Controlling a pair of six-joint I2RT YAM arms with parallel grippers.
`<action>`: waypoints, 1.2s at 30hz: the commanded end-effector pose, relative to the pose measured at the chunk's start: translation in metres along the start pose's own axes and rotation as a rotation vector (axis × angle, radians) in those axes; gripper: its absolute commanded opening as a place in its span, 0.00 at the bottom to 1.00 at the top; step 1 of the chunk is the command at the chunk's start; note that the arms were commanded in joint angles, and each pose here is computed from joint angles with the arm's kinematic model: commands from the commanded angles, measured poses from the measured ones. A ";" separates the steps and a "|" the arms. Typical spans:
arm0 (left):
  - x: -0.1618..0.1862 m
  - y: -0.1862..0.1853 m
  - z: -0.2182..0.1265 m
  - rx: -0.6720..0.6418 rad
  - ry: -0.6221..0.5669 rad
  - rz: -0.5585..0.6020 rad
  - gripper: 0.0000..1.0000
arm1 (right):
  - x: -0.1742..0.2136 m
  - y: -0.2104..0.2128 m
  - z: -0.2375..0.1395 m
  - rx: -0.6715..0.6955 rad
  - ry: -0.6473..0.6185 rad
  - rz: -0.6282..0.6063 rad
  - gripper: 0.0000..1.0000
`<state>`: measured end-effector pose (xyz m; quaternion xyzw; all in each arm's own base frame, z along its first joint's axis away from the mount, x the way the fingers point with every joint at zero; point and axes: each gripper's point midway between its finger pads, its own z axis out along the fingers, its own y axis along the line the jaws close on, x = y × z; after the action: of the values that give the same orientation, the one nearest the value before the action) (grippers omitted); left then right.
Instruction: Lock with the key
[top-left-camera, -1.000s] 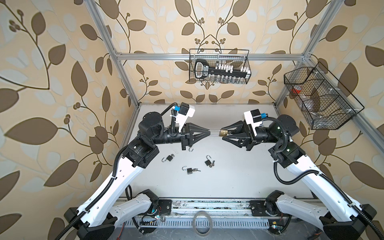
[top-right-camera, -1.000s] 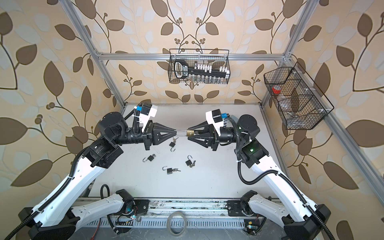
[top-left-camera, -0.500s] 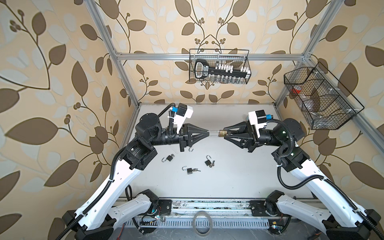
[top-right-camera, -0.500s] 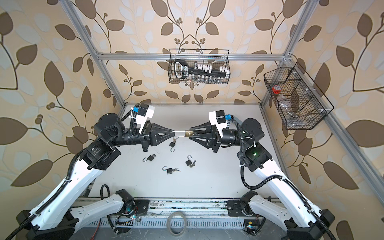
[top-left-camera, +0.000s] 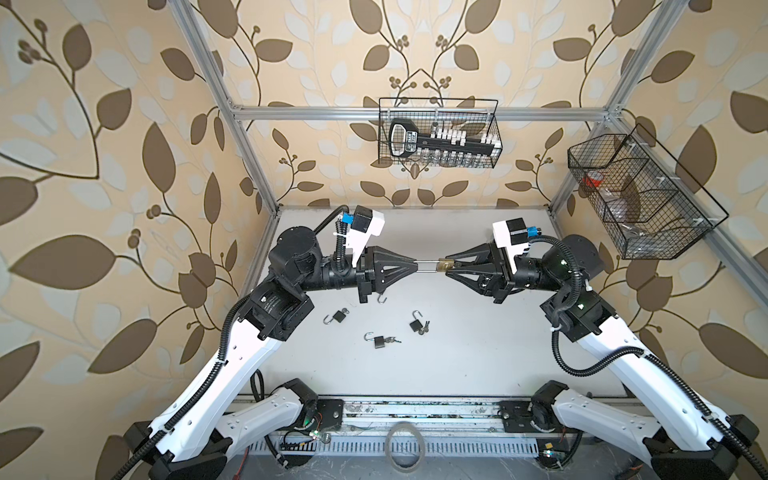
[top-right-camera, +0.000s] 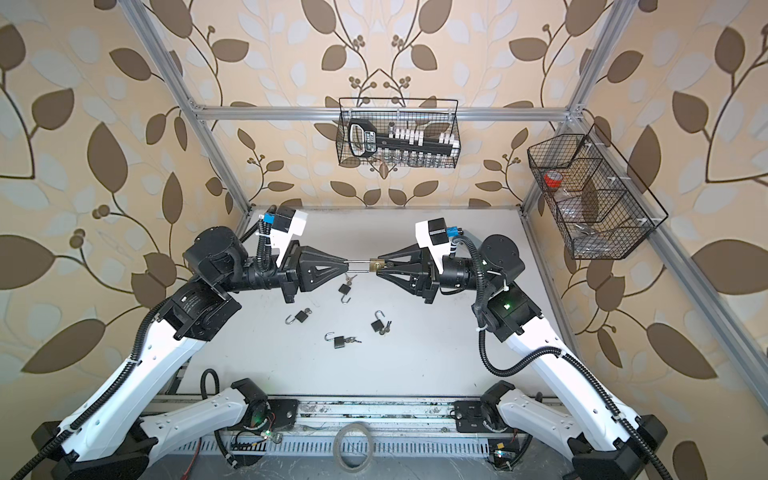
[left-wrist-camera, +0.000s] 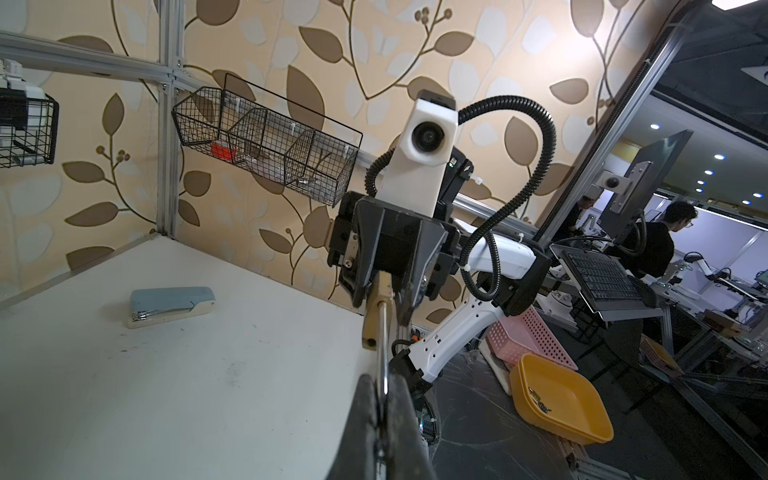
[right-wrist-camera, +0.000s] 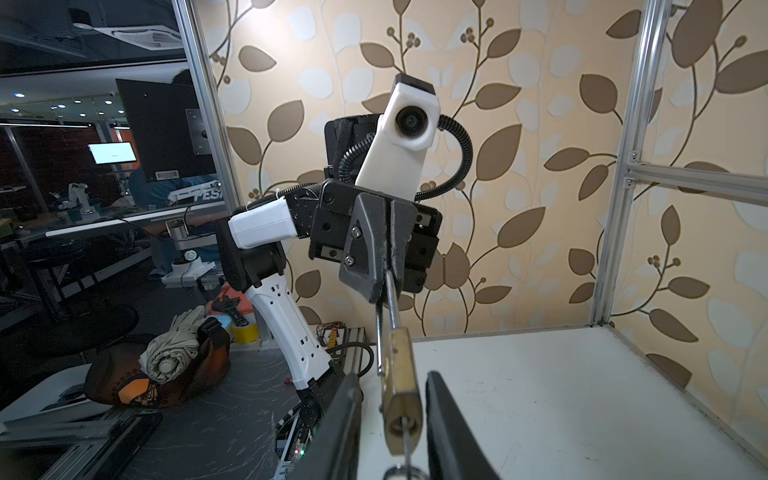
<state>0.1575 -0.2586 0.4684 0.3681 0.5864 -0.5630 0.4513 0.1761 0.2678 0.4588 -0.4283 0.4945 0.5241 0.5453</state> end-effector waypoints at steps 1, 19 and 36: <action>-0.019 -0.022 -0.008 0.047 -0.053 0.105 0.00 | 0.002 0.004 0.001 -0.021 0.004 0.012 0.25; -0.021 -0.025 -0.011 0.026 -0.028 0.222 0.00 | -0.009 0.017 -0.002 -0.062 -0.005 0.056 0.00; -0.003 -0.031 0.013 0.158 0.007 0.154 0.00 | -0.005 0.022 0.047 -0.062 -0.028 0.043 0.00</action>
<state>0.1325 -0.2512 0.4971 0.4226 0.5196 -0.5454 0.5040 0.1522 0.2935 0.4806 -0.4348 0.4658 0.5468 0.5432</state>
